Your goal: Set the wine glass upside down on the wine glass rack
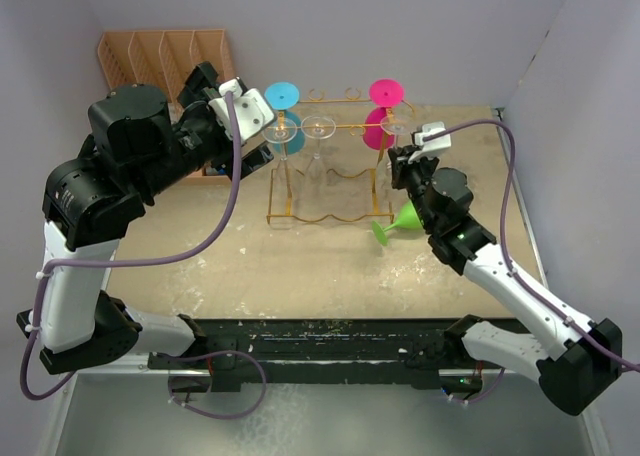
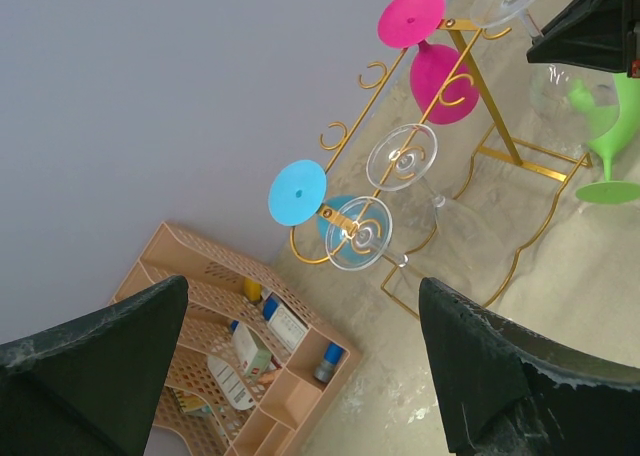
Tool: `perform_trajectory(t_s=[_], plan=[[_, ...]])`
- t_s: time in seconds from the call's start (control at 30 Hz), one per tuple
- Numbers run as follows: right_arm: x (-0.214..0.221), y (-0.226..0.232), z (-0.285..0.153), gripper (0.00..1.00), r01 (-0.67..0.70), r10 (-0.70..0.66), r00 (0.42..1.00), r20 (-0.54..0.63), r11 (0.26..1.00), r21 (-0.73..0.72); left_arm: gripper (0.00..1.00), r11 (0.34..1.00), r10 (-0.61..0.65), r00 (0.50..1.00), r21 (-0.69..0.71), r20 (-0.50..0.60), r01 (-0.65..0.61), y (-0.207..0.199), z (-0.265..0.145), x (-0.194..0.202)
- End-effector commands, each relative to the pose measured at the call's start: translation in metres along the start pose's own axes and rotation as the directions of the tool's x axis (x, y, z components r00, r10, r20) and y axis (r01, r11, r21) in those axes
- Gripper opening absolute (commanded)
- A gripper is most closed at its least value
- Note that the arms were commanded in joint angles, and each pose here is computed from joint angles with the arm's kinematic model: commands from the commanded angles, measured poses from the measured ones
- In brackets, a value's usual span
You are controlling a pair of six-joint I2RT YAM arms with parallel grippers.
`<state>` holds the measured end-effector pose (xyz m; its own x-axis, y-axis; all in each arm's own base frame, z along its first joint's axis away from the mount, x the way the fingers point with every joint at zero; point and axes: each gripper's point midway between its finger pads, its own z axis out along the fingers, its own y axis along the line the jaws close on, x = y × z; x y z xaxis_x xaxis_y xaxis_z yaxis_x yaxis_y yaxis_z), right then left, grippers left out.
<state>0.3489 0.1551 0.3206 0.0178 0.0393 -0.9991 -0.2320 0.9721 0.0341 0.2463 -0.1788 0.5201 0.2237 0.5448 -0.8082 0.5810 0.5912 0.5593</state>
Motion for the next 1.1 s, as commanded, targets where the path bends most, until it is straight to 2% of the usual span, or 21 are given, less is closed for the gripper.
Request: perform_trajectory(t_s=[0.0,0.47,0.93,1.03,1.07], plan=[[-0.034,-0.006,0.005,0.00,-0.017,0.014,0.996,0.087,0.999,0.036,0.99,0.998,-0.026,0.999,-0.048,0.020,0.027,0.010,0.000,-0.006],[-0.038,-0.002,0.016,0.00,-0.024,0.020,0.995,0.099,0.999,0.036,0.99,0.998,-0.024,1.000,-0.056,0.017,0.025,0.012,0.002,-0.005],[-0.023,0.003,0.022,0.00,-0.022,0.020,0.997,0.072,1.000,0.023,0.99,0.999,-0.018,1.000,-0.045,0.002,0.018,0.009,0.008,-0.001],[-0.011,0.004,0.017,0.10,-0.030,0.030,0.998,0.054,1.000,0.007,0.99,0.999,-0.021,1.000,-0.039,-0.001,0.021,0.007,0.009,0.000],[-0.007,0.004,0.015,0.16,-0.034,0.034,0.998,0.051,0.999,0.005,0.99,0.999,-0.021,1.000,-0.038,0.000,0.021,0.007,0.009,0.000]])
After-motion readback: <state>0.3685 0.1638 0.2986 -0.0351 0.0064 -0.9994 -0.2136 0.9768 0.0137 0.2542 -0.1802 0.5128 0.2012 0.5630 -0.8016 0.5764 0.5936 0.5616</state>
